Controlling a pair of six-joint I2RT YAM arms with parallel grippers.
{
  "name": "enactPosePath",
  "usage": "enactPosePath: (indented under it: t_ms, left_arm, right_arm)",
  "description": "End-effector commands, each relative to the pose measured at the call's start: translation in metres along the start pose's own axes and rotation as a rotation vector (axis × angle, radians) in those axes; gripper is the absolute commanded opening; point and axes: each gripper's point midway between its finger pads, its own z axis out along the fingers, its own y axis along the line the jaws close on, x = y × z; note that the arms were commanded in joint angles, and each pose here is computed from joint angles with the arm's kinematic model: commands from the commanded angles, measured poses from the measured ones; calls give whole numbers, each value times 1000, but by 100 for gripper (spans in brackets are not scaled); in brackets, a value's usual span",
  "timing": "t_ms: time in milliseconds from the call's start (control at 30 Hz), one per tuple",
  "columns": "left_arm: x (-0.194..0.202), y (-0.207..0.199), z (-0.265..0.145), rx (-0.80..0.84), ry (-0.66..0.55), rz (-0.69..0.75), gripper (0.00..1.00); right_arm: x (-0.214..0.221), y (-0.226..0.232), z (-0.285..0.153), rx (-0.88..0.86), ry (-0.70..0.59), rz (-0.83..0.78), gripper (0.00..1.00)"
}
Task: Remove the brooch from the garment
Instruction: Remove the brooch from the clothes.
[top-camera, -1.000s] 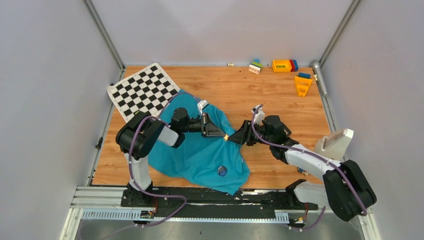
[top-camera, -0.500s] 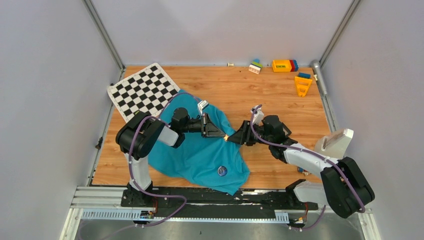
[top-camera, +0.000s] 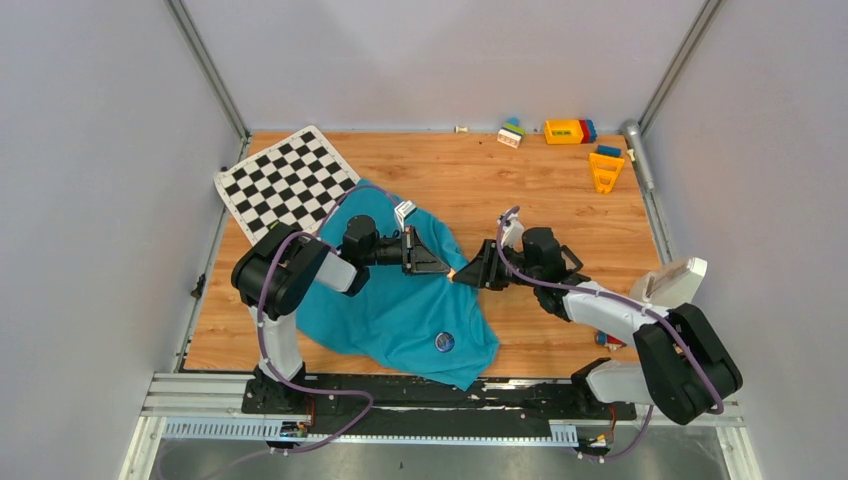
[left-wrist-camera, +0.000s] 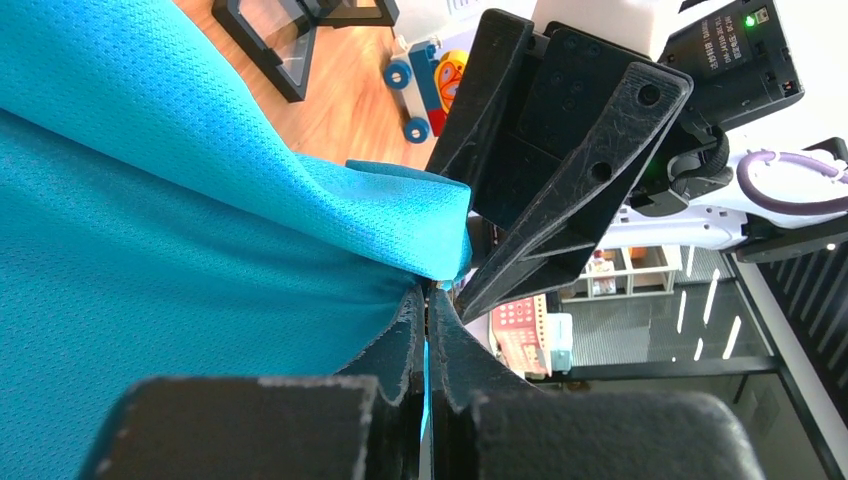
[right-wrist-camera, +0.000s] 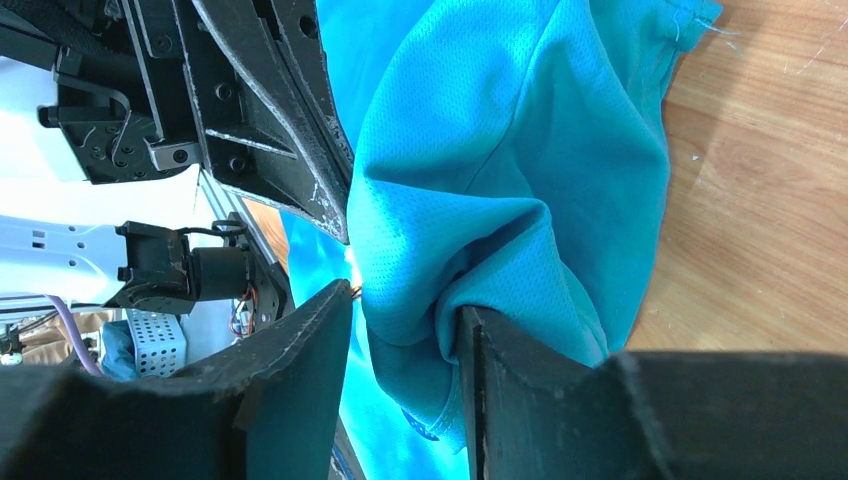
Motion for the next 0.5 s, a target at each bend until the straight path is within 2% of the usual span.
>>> enactPosePath:
  t_ms: [0, 467]
  left_arm:
    - [-3, -15, -1, 39, -6, 71, 0]
    - [-3, -17, -1, 44, -2, 78, 0]
  right_arm:
    - [-16, 9, 3, -19, -35, -22, 40]
    - [-15, 3, 4, 6, -35, -18, 26]
